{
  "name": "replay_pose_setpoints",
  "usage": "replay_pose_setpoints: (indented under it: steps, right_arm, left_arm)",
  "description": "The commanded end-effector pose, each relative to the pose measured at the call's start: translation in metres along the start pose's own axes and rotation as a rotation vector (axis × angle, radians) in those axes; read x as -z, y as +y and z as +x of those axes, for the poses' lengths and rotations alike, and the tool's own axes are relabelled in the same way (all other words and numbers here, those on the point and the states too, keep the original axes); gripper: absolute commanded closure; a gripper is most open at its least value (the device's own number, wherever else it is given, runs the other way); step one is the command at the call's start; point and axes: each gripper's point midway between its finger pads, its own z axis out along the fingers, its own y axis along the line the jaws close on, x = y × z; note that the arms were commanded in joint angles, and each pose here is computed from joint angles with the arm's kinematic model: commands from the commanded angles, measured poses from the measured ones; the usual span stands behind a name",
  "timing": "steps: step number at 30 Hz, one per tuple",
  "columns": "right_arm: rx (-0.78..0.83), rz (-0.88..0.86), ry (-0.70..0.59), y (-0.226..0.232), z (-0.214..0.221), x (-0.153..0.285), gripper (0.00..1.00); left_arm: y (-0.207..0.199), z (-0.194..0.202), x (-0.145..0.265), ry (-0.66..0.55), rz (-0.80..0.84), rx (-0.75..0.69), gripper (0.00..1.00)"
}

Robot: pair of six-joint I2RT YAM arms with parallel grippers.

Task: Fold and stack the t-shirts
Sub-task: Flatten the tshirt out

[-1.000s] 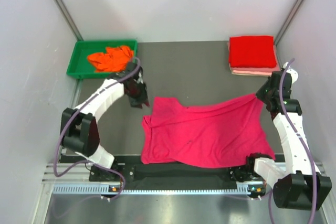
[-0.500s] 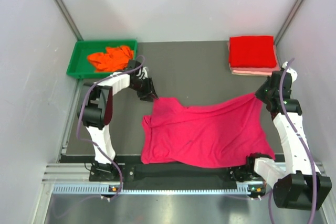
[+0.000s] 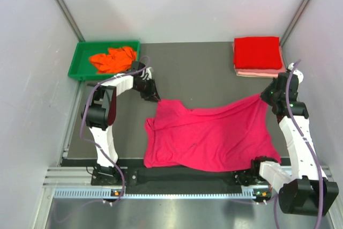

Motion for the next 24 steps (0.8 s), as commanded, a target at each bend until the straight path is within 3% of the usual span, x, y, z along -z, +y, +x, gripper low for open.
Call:
replay_pose_setpoints:
  steps: [1,3,7,19,24]
  right_arm:
    - [-0.02,-0.036,-0.085,0.008,-0.024,0.008,1.0]
    - [-0.019,-0.034,-0.083,0.006,-0.022,0.007,1.0]
    - [-0.023,-0.041,-0.079,0.008,-0.021,0.006,1.0]
    - [-0.021,-0.05,-0.065,0.006,-0.01,0.001,1.0]
    - [-0.021,-0.088,-0.061,0.013,-0.008,-0.003,1.0]
  left_arm:
    - [0.011,0.002,-0.011,-0.002,-0.015,-0.034,0.76]
    - [0.008,0.002,-0.011,0.0,0.006,-0.031,0.8]
    - [-0.003,-0.004,-0.009,-0.003,0.045,-0.031,1.0]
    - [0.003,-0.025,0.028,-0.092,-0.121,-0.042,1.0]
    - [-0.018,-0.046,0.059,-0.161,-0.113,-0.088,1.0]
